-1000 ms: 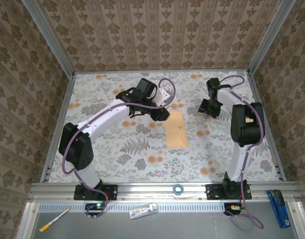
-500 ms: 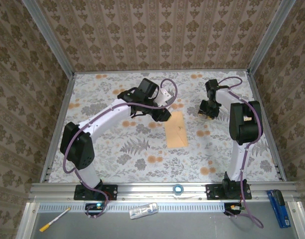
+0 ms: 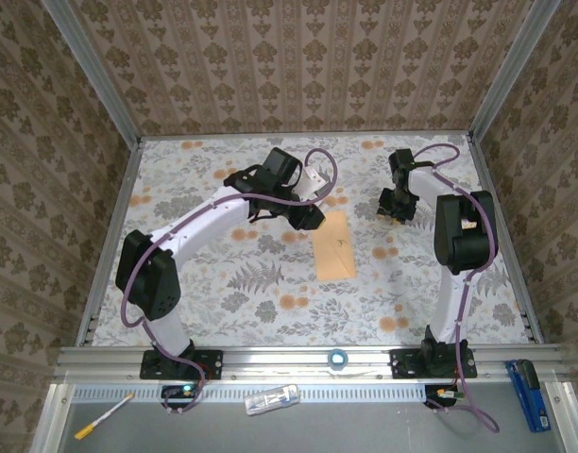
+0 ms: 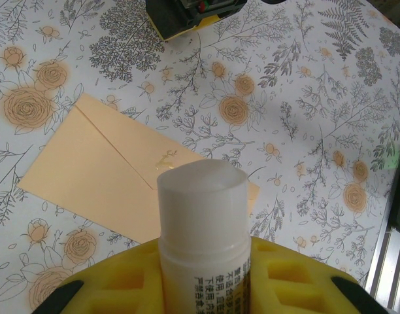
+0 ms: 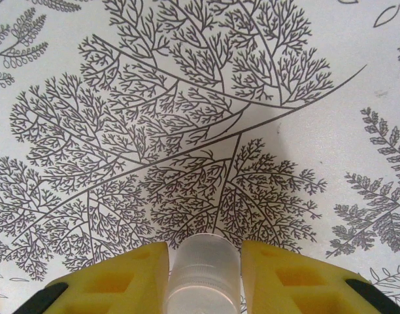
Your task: Place the letter into the envelope and seal it
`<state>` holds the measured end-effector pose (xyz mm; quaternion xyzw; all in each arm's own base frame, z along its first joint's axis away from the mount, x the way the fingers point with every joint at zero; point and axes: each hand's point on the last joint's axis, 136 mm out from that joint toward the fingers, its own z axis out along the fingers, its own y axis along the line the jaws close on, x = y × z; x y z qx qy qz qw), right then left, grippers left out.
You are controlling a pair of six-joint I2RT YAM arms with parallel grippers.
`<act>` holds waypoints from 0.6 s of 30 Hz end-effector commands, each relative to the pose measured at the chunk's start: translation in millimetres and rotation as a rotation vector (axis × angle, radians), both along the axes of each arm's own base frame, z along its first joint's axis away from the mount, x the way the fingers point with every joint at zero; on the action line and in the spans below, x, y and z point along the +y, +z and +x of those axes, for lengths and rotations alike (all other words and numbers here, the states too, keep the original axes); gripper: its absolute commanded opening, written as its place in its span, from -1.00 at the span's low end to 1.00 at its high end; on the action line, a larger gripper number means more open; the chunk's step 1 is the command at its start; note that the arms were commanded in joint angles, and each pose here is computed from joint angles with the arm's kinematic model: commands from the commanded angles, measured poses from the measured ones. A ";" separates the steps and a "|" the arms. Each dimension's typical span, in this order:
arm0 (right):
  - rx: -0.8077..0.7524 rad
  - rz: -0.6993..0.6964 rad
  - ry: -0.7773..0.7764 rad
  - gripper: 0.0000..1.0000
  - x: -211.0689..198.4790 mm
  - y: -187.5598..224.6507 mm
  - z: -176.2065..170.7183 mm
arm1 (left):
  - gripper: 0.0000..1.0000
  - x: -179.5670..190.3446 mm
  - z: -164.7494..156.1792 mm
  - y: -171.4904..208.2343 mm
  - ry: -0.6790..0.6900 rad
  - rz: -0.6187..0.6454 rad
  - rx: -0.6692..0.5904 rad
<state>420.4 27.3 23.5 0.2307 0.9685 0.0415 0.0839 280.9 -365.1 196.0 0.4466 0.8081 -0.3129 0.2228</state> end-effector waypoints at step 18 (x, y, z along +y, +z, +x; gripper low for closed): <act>-0.030 -0.020 0.007 -0.48 0.8 4.5 3.5 | -1.00 -4.9 -3.9 2.5 -0.034 0.005 -0.006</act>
